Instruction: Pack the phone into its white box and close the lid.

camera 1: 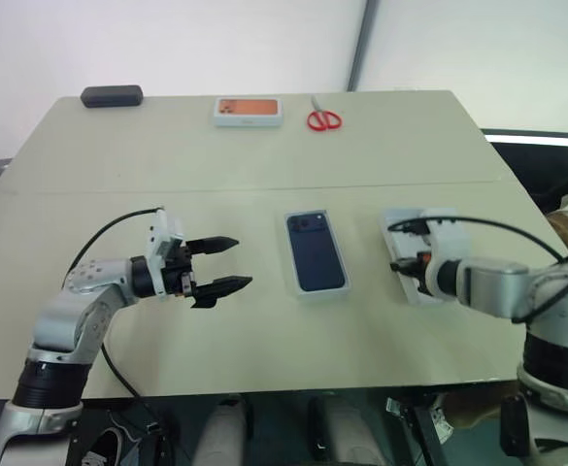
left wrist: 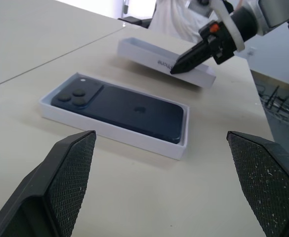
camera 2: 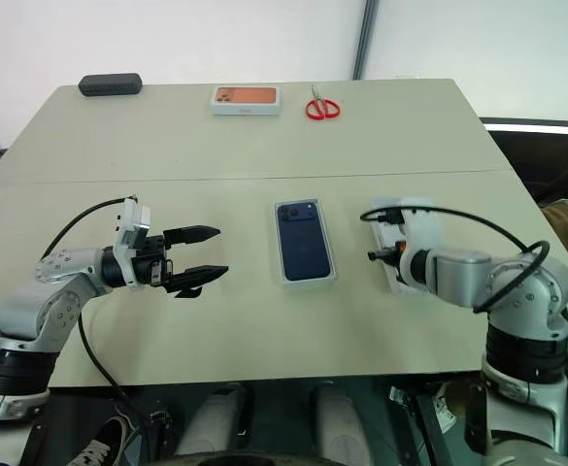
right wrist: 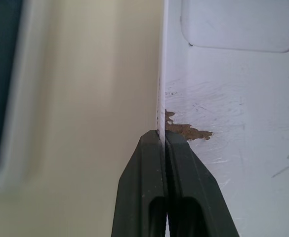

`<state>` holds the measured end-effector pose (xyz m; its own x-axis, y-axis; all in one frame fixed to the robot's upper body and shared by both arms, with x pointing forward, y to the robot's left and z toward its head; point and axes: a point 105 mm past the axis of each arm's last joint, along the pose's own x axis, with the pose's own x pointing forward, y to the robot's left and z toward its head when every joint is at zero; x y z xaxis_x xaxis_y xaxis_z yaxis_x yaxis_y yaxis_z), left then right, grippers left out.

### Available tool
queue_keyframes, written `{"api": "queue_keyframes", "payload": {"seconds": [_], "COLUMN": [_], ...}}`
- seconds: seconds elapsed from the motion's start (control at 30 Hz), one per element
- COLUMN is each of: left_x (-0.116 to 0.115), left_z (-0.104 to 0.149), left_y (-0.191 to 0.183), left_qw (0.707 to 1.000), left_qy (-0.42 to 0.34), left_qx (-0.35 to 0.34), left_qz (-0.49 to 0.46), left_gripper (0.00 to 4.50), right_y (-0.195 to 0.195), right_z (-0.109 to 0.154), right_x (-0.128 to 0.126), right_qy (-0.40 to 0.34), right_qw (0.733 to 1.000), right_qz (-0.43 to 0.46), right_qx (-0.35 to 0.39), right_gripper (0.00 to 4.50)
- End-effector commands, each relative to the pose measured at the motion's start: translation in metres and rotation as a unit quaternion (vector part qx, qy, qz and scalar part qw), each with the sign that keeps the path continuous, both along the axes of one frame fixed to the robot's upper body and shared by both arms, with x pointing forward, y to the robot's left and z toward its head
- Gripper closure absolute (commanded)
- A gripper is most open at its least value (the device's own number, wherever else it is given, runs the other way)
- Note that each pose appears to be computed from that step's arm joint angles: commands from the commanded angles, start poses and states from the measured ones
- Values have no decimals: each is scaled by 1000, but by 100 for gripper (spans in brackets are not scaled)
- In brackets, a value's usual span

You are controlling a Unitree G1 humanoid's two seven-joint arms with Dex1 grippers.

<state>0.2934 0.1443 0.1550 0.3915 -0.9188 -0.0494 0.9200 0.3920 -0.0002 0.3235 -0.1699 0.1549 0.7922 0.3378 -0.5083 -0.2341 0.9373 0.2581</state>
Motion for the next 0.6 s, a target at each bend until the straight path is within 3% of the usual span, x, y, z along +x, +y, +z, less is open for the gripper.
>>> {"api": "queue_keyframes", "payload": {"seconds": [0.03,0.17,0.3,0.6], "left_x": [8,9,12,27], "left_z": [18,21,23,36], "left_y": [1,1,2,-1], "left_qw": [999,998,997,991], "left_qy": [-46,-48,-51,-93], "left_qx": [-11,-19,-24,-45], "left_qz": [27,34,46,91], "left_gripper": [0,0,0,0], "right_y": [32,58,80,103], "right_z": [62,88,97,61], "right_x": [12,6,-9,-32], "right_qy": [-107,-106,-68,9], "right_qw": [977,936,898,869], "right_qz": [54,112,166,218], "right_qx": [174,316,401,443], "right_gripper": [443,443,443,443]}}
